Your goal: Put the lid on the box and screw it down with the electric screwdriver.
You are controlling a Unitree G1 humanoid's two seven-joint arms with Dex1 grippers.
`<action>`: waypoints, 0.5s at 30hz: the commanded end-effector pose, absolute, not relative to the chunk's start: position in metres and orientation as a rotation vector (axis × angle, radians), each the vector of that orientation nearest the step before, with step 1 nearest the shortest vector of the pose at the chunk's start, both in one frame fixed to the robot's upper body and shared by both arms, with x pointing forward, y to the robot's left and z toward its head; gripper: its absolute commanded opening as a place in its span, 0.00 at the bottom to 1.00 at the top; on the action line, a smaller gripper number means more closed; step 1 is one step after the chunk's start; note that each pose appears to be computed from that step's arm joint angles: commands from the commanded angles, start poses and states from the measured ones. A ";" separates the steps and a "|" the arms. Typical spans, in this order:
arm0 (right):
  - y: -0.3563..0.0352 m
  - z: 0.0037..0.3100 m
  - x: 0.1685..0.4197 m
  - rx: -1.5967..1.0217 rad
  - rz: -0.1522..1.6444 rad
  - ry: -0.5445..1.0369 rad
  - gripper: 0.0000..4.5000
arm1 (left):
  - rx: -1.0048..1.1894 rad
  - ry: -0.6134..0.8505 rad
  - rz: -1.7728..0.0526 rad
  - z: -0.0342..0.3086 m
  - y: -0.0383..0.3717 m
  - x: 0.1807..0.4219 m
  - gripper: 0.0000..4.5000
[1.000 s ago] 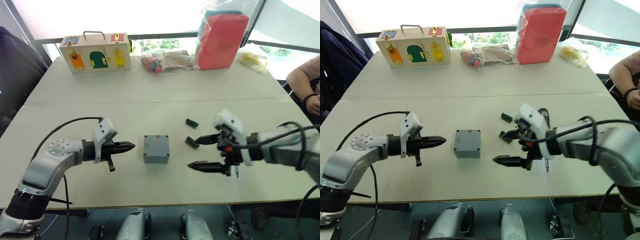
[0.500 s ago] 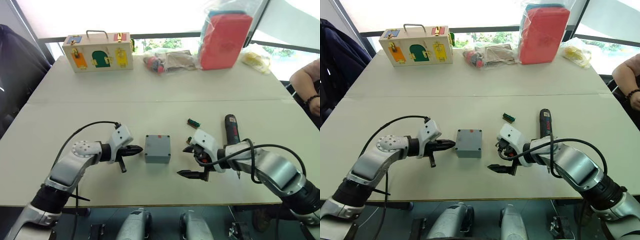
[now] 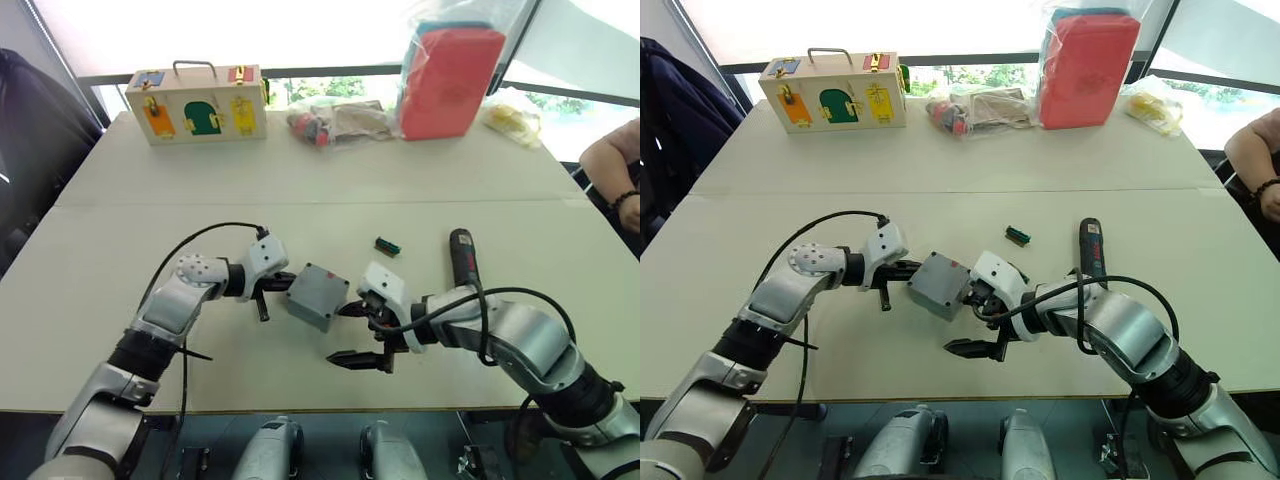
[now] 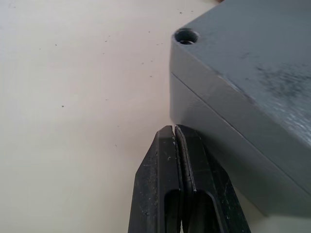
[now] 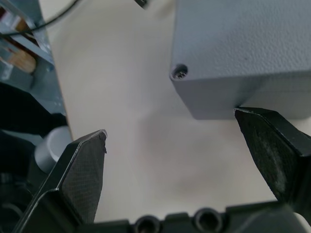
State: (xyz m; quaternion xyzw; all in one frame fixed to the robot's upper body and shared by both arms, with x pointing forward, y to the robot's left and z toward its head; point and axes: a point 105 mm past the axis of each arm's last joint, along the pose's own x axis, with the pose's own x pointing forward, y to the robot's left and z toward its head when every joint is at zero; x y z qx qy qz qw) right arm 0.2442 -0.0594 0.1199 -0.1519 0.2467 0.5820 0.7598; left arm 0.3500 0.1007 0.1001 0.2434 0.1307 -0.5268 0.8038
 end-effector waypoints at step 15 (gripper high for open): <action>-0.084 0.120 0.296 -0.525 1.220 0.439 0.99 | 0.308 0.435 -1.191 0.094 0.117 0.271 0.00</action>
